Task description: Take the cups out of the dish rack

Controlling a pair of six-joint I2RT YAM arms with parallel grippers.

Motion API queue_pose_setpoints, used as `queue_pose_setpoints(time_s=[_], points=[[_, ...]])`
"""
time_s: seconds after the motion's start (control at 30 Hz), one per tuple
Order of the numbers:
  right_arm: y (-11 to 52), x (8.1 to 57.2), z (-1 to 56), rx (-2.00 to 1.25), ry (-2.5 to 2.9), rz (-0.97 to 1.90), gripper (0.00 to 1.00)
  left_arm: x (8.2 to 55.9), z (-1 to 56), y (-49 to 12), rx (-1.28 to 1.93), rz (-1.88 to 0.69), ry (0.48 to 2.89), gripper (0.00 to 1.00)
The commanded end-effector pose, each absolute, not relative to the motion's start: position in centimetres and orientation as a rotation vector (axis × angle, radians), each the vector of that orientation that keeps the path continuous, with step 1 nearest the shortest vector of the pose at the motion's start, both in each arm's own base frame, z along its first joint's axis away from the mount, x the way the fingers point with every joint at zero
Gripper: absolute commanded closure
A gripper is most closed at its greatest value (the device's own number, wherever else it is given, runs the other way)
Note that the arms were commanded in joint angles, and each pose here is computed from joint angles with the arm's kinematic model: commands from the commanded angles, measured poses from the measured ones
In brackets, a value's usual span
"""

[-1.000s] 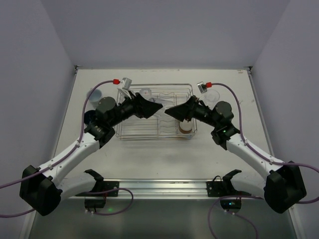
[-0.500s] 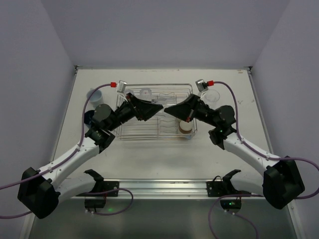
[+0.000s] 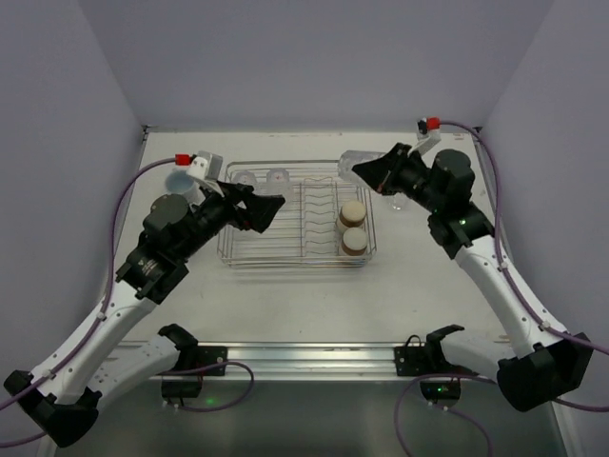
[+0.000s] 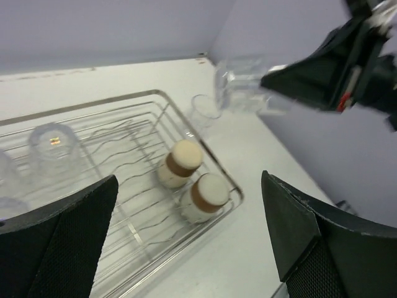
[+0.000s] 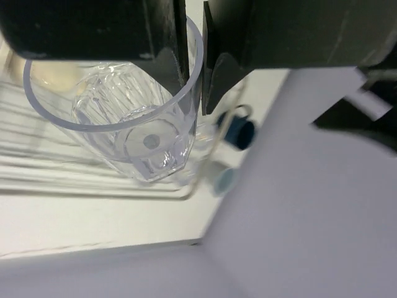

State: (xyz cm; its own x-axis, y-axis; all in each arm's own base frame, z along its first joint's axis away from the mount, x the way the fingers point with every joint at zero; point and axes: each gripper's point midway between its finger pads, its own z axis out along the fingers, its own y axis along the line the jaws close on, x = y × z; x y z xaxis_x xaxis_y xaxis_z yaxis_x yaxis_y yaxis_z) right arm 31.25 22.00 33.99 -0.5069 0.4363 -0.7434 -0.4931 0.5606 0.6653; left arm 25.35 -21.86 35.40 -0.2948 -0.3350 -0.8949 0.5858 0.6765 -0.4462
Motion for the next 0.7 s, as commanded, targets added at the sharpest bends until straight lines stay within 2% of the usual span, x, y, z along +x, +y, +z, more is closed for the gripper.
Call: queue_pose_setpoints(time_s=[0.0, 0.07, 0.2, 0.23, 0.3, 0.33, 0.67], points=[[13.9, 34.1, 31.1, 0.004, 1.979, 0.499, 1.0, 25.5, 29.6, -17.8, 0.275, -0.575, 1.837, 0.0], [10.2, 35.8, 29.9, 0.042, 2.087, 0.205, 1.0, 25.5, 27.0, -16.7, 0.268, -0.498, 1.896, 0.0], [7.8, 38.1, 28.4, -0.015, 2.239, -0.023, 1.0, 25.4, 24.2, -15.8, 0.298, -0.417, 1.946, 0.0], [7.4, 39.0, 30.0, -0.026, 2.222, -0.05, 1.0, 25.5, 24.1, -15.8, 0.304, -0.412, 1.947, 0.0], [6.3, 40.1, 28.0, -0.029, 2.323, -0.137, 1.0, 25.5, 23.9, -15.9, 0.329, -0.41, 1.947, 0.0], [6.2, 41.0, 29.3, -0.029, 2.301, -0.137, 1.0, 25.5, 23.8, -16.1, 0.339, -0.418, 1.947, 0.0], [6.7, 45.1, 22.2, -0.062, 2.497, -0.124, 1.0, 24.8, 23.6, -17.1, 0.397, -0.489, 1.922, 0.0]])
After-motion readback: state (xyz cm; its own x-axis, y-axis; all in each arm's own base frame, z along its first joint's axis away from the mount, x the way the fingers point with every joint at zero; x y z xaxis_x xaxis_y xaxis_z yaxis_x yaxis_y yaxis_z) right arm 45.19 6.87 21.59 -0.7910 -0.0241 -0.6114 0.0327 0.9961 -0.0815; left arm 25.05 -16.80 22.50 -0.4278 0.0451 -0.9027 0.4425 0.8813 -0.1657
